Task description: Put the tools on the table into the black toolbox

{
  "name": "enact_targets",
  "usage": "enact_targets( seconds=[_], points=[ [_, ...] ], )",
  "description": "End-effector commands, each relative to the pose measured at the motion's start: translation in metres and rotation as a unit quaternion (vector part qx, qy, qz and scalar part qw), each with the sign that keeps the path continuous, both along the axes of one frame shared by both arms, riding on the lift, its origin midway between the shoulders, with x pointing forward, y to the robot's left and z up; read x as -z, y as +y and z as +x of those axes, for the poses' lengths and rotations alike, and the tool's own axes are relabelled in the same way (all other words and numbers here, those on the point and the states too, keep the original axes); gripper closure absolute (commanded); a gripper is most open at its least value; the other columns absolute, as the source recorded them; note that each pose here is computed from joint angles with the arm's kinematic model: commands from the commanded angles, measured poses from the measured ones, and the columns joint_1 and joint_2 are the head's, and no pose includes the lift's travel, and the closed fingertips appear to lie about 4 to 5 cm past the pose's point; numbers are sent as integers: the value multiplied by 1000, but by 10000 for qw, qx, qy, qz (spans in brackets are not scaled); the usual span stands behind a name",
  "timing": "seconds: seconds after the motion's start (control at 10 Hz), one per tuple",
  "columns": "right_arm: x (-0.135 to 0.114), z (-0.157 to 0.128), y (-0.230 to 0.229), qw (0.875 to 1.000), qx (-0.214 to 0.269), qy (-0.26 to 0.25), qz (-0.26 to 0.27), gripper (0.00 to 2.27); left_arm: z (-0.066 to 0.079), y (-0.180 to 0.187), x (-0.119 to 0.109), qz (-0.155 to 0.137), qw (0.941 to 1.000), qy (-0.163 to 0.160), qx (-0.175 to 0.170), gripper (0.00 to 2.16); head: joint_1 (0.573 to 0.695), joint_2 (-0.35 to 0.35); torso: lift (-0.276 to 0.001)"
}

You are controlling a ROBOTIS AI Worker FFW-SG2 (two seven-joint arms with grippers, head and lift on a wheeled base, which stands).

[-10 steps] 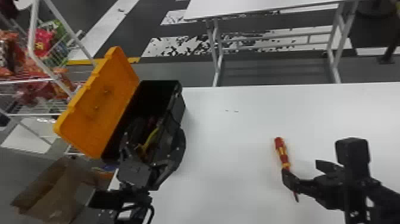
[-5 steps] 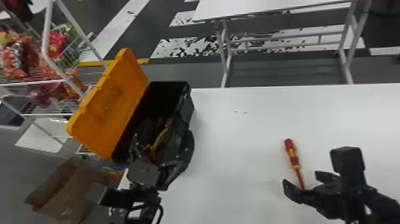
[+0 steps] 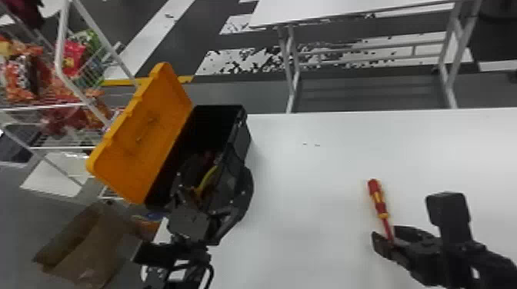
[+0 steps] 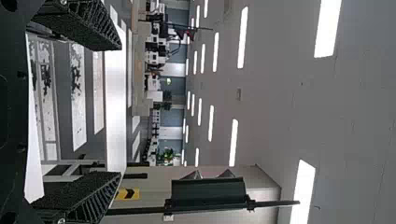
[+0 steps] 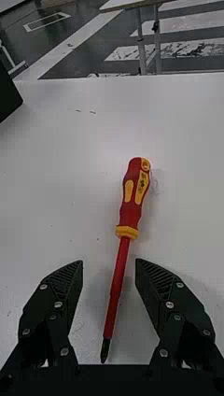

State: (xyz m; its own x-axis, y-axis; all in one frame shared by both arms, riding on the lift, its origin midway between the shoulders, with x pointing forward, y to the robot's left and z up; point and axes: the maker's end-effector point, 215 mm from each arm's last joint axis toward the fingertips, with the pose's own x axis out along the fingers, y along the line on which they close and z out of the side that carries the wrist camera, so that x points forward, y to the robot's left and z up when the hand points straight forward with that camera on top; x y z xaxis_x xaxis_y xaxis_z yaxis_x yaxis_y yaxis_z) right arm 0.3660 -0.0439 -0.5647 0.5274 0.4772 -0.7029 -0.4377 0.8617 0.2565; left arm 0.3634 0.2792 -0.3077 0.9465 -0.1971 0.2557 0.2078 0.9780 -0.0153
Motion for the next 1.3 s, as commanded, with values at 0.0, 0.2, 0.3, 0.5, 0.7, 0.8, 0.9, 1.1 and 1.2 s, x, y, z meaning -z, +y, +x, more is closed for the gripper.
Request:
enact_targets(
  seconds=[0.0, 0.2, 0.3, 0.5, 0.7, 0.8, 0.9, 1.1, 1.2],
  points=[
    [3, -3, -1, 10000, 13, 70, -19, 1271, 0, 1, 3, -5, 10000, 24, -8, 33, 695, 350, -75],
    [9, -7, -8, 9997, 55, 196, -95, 1939, 1, 0, 3, -15, 10000, 25, -8, 33, 695, 350, -75],
    [11, -8, -13, 9996, 71, 222, -160, 2047, 0, 0, 3, -7, 10000, 32, 4, 33, 695, 350, -75],
    [16, -11, -25, 9986, 88, 258, -445, 2243, 0, 1, 4, -28, 10000, 39, -6, 33, 695, 344, -75],
    [3, -5, -21, 9992, 70, -39, -386, 2243, 0, 0, 2, -28, 10000, 17, 8, 33, 695, 330, -75],
    [-9, -1, -19, 9991, 65, -224, -363, 2243, 0, -2, -4, -29, 10000, -36, 38, 33, 695, 330, -75],
    [-25, 5, -14, 9983, 33, -479, -322, 2243, -1, -8, -13, -47, 9999, -113, 108, 33, 695, 323, -75],
    [-51, 6, -5, 9967, -28, -798, -159, 2243, 1, -24, -30, -165, 9992, -241, 288, 33, 695, 322, -75],
    [-66, 7, 0, 9948, -81, -1016, -45, 2243, 3, -33, -36, -227, 9986, -234, 408, 29, 695, 318, -75]
  ],
)
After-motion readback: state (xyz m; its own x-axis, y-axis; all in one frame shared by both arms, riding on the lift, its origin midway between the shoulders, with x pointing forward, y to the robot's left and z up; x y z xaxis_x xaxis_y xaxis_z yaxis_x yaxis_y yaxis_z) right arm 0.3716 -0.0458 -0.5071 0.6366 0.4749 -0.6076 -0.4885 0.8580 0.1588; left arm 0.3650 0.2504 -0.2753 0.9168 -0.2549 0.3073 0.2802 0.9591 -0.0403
